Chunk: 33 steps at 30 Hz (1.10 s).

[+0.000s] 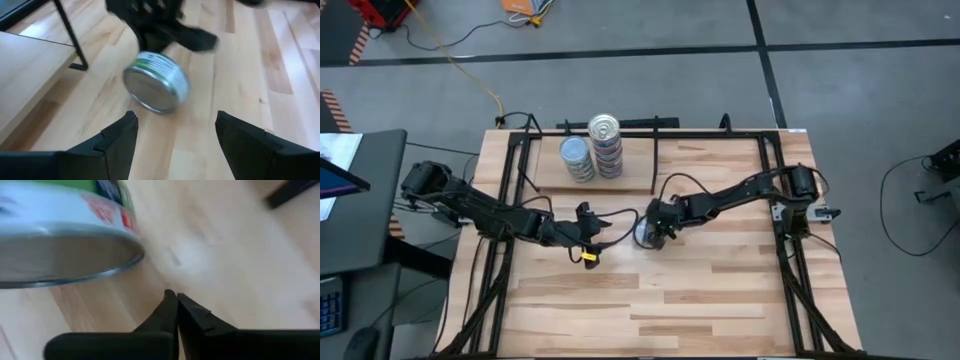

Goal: Stack canned seafood by type on shelf
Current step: Stack the green tuna can on top of the green tuna cans on the shelf

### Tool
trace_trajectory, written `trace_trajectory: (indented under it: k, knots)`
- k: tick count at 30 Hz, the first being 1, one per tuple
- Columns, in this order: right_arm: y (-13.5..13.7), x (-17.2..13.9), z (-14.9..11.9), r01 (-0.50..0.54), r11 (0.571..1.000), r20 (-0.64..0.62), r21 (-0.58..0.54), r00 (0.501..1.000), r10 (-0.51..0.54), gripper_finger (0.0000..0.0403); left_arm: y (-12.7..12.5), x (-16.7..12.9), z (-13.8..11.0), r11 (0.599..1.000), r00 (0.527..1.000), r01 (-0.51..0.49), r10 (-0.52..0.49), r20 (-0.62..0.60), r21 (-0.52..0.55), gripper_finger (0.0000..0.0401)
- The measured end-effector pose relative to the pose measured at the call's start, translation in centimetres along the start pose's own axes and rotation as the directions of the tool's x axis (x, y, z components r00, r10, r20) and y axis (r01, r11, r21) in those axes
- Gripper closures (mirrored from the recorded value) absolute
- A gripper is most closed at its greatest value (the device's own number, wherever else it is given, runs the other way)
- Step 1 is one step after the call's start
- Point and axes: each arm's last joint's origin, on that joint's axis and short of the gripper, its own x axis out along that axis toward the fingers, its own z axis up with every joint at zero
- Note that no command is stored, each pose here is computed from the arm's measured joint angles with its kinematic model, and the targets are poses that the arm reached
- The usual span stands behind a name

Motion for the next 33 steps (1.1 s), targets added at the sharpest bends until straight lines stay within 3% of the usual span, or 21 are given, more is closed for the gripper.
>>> trace_trajectory:
  k: [4,11,17,25,30,33]
  knots:
    - [-0.3,-2.6,0.3,0.062,0.998,0.032,-0.018,0.998,-0.061,0.0346,-0.4,-0.2,-0.3,0.999,0.999,0.033,-0.033,-0.023,0.020,0.0145]
    - [1.4,-6.5,0.1,0.020,0.963,0.100,-0.267,0.995,0.007,0.0330,-0.3,0.2,-0.7,1.000,0.999,-0.004,0.003,-0.043,-0.026,0.0145]
    - [1.8,-5.8,-0.9,0.033,0.949,0.034,-0.315,0.999,-0.023,0.0272,-1.4,3.6,-1.8,0.995,0.999,-0.029,0.031,0.020,-0.093,0.0145]
    - [1.9,-3.8,-1.5,0.068,0.959,0.011,-0.276,0.998,-0.068,0.0163,-3.7,8.6,-1.2,0.979,0.980,-0.198,0.197,-0.043,-0.045,0.0140]
    - [2.5,-4.0,-1.6,0.079,0.948,0.045,-0.309,0.997,-0.068,0.0150,-4.9,9.9,0.2,0.932,0.926,-0.361,0.353,-0.137,-0.042,0.0111]
    - [2.8,-4.1,-1.7,0.073,0.941,0.052,-0.330,0.997,-0.059,0.0149,-5.5,10.8,0.9,0.912,0.909,-0.403,0.390,-0.146,-0.074,0.0091]
